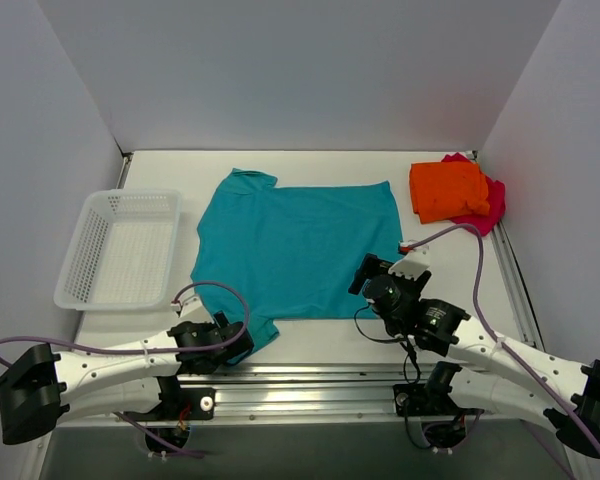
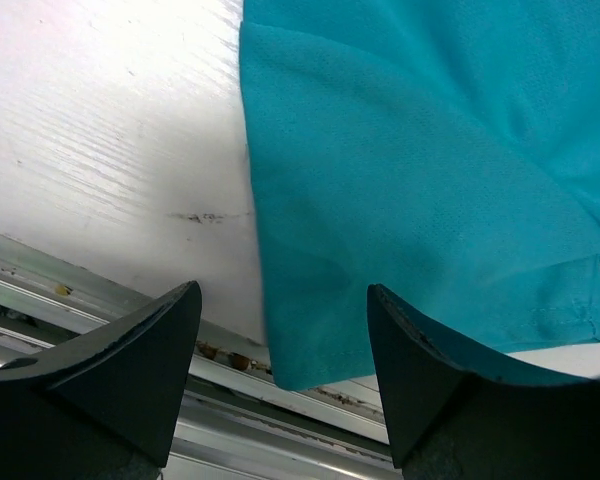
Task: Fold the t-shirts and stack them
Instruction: Grap the side of the flattened tshirt closest away from the robot with both arms, then fold the flattened tshirt in 1/3 of the way
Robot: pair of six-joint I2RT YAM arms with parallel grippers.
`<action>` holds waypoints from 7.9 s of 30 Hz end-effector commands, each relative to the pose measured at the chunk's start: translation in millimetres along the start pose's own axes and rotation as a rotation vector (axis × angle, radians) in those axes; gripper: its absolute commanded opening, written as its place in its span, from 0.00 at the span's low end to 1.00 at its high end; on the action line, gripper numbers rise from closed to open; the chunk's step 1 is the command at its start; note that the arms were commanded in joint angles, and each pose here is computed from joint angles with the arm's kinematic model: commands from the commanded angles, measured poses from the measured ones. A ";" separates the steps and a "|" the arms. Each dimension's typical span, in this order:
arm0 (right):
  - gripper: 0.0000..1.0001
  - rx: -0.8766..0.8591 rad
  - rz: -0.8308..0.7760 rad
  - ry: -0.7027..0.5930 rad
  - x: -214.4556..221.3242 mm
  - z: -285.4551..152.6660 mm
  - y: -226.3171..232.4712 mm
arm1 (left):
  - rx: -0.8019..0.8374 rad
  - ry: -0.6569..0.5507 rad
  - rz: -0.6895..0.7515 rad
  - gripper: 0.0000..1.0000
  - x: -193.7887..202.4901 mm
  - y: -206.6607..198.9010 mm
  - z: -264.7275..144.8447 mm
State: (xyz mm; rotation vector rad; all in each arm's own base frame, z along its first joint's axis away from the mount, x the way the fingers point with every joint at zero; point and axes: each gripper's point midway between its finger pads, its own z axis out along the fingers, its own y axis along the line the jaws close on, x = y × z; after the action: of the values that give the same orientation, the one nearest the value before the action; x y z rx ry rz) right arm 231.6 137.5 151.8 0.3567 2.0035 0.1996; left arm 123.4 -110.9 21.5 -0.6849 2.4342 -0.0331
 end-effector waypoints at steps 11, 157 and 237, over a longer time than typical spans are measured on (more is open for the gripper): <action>0.92 0.124 0.004 -0.080 -20.9 0.2 -12.7 | 0.121 0.075 -0.127 0.75 27.8 -32.3 1.1; 0.00 0.537 0.327 0.152 -10.8 61.5 -108.7 | 0.398 -0.229 -0.106 0.02 -150.5 -115.0 -39.5; 0.00 -0.244 -0.042 0.456 62.4 210.7 258.8 | 0.347 -0.308 -0.149 0.02 -217.1 -171.9 96.7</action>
State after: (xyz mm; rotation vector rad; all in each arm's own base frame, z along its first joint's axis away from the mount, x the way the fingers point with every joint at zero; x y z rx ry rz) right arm 437.4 382.0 58.0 0.1291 2.4119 0.4629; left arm 380.3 -137.7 69.5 -0.6540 2.1239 -0.3304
